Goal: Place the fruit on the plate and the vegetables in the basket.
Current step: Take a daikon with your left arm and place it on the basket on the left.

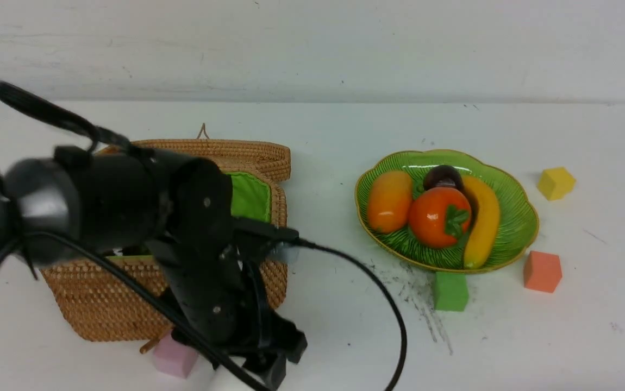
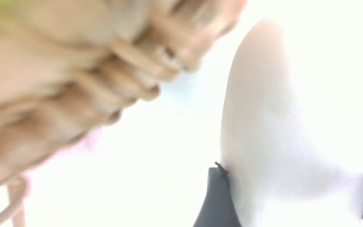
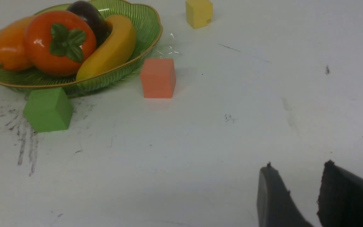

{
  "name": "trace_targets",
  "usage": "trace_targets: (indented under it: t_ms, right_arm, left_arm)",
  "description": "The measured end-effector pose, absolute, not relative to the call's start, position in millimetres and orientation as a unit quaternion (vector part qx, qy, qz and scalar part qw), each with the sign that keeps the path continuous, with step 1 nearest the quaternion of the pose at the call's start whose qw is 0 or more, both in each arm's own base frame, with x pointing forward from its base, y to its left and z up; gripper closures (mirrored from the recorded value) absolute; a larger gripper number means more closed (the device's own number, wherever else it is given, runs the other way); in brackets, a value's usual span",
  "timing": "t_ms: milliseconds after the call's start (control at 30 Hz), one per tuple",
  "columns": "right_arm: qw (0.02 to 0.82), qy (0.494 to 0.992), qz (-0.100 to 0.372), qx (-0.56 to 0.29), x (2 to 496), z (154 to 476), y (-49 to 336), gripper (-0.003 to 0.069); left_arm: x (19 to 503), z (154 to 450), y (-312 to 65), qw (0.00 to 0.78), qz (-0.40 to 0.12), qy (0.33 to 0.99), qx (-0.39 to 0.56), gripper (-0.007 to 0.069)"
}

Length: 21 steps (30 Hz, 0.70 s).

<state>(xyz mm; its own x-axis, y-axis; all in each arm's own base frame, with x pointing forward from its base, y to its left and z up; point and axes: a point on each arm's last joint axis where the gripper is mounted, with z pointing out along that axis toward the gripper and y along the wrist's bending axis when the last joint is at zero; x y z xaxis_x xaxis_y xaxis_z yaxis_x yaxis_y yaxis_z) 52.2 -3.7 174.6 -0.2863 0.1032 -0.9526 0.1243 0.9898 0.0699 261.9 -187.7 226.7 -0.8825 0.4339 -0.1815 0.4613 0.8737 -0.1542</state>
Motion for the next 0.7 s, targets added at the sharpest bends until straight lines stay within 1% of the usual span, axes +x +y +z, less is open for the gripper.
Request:
trace_targets:
  t_ms: [200, 367, 467, 533, 600, 700]
  right_arm:
    - [0.593, 0.802, -0.009, 0.071, 52.2, 174.6, -3.7, 0.0421]
    - [0.593, 0.802, -0.009, 0.071, 52.2, 174.6, -3.7, 0.0421]
    - [0.593, 0.802, -0.009, 0.071, 52.2, 174.6, -3.7, 0.0421]
    - [0.593, 0.802, -0.009, 0.071, 52.2, 174.6, -3.7, 0.0421]
    - [0.593, 0.802, -0.009, 0.071, 52.2, 174.6, -3.7, 0.0421]
    - [0.593, 0.802, -0.009, 0.071, 52.2, 174.6, -3.7, 0.0419]
  left_arm:
    - [249.7, 281.1, -179.2, 0.11, -0.104, 0.952, 0.268, 0.0109]
    - [235.9, 311.2, -170.3, 0.118, -0.104, 0.945, 0.288, 0.0109]
    - [230.6, 327.5, -164.3, 0.138, -0.096, 0.94, 0.298, 0.0109]
    - [231.8, 341.4, -158.6, 0.166, -0.079, 0.935, 0.304, 0.0109]
    - [238.4, 355.5, -150.0, 0.203, -0.051, 0.929, 0.304, 0.0109]
    - [262.7, 374.3, -128.6, 0.29, 0.026, 0.909, 0.299, 0.0109]
